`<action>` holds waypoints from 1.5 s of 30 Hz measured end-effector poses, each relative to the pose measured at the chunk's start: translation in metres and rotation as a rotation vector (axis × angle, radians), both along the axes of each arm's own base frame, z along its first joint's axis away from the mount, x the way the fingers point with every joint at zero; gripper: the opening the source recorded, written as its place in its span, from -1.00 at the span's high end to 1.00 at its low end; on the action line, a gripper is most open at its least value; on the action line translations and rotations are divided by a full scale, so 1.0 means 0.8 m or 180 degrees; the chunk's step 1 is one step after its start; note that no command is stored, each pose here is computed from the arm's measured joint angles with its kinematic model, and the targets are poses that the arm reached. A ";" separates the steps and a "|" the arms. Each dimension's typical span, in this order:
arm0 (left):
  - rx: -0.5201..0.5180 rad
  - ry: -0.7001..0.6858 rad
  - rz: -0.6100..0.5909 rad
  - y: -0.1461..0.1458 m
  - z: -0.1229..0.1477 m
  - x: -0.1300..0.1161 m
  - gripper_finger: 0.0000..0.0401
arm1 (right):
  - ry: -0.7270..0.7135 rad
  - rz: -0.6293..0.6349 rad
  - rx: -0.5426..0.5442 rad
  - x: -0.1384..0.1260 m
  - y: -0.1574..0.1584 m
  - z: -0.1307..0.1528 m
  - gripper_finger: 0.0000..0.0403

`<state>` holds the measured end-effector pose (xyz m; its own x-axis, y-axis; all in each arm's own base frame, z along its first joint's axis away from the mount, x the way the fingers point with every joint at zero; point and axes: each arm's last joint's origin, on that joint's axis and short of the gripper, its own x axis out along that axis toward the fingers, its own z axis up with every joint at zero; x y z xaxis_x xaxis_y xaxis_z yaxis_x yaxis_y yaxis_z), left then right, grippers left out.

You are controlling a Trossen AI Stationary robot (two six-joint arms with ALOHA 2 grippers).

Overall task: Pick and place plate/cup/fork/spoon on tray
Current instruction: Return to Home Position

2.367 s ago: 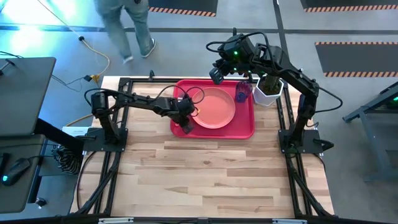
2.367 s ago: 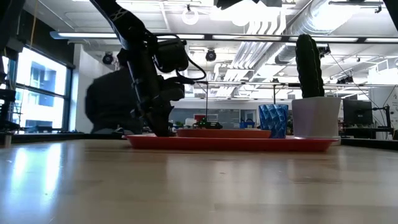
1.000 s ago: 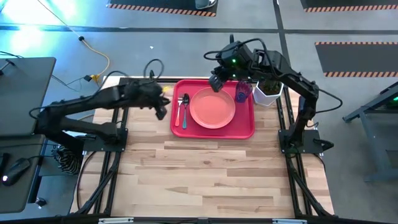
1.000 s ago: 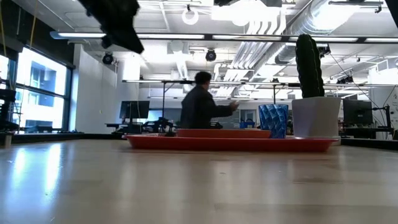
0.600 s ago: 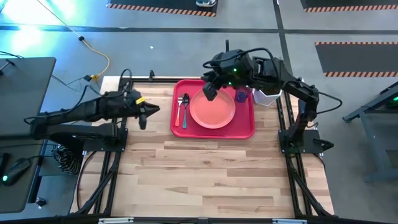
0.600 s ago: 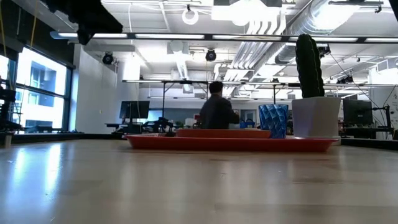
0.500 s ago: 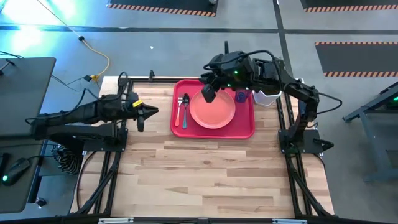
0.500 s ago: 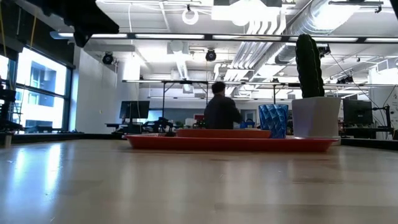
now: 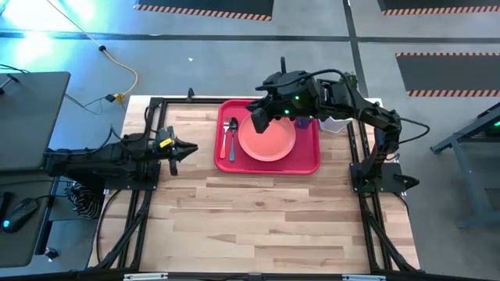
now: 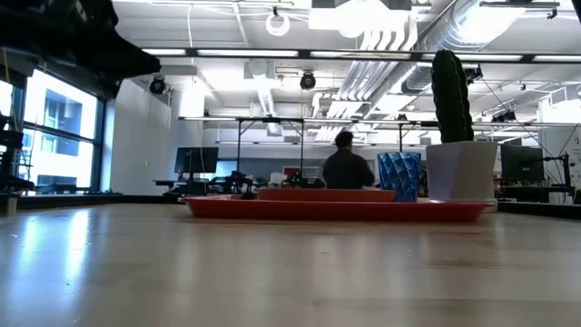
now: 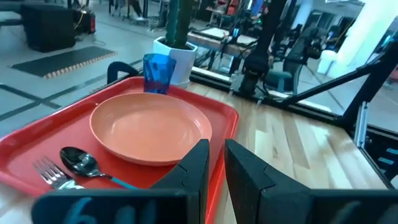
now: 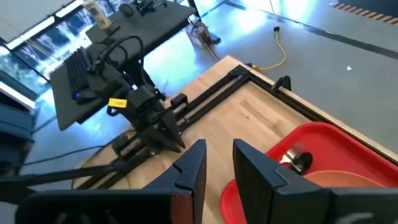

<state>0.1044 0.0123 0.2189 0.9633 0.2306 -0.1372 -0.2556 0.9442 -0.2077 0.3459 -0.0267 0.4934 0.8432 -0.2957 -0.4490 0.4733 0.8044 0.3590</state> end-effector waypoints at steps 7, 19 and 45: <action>0.0001 0.0003 -0.0036 -0.002 -0.041 -0.005 0.79 | 0.0104 0.0092 -0.0232 -0.001 0.002 -0.001 0.66; -0.0226 -0.0016 0.0066 -0.001 -0.068 -0.004 0.79 | 0.0008 0.0068 -0.0783 -0.103 0.009 0.056 0.66; 0.0104 0.0106 0.0068 -0.001 -0.069 -0.003 0.79 | -0.0804 0.0750 -0.0878 -0.271 0.053 -0.145 0.66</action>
<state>0.1017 0.0117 0.1634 0.9531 0.2560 -0.1613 -0.2821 0.9446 -0.1678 0.1290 0.0154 0.3773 0.9751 -0.1622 -0.1514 0.1905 0.9618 0.1965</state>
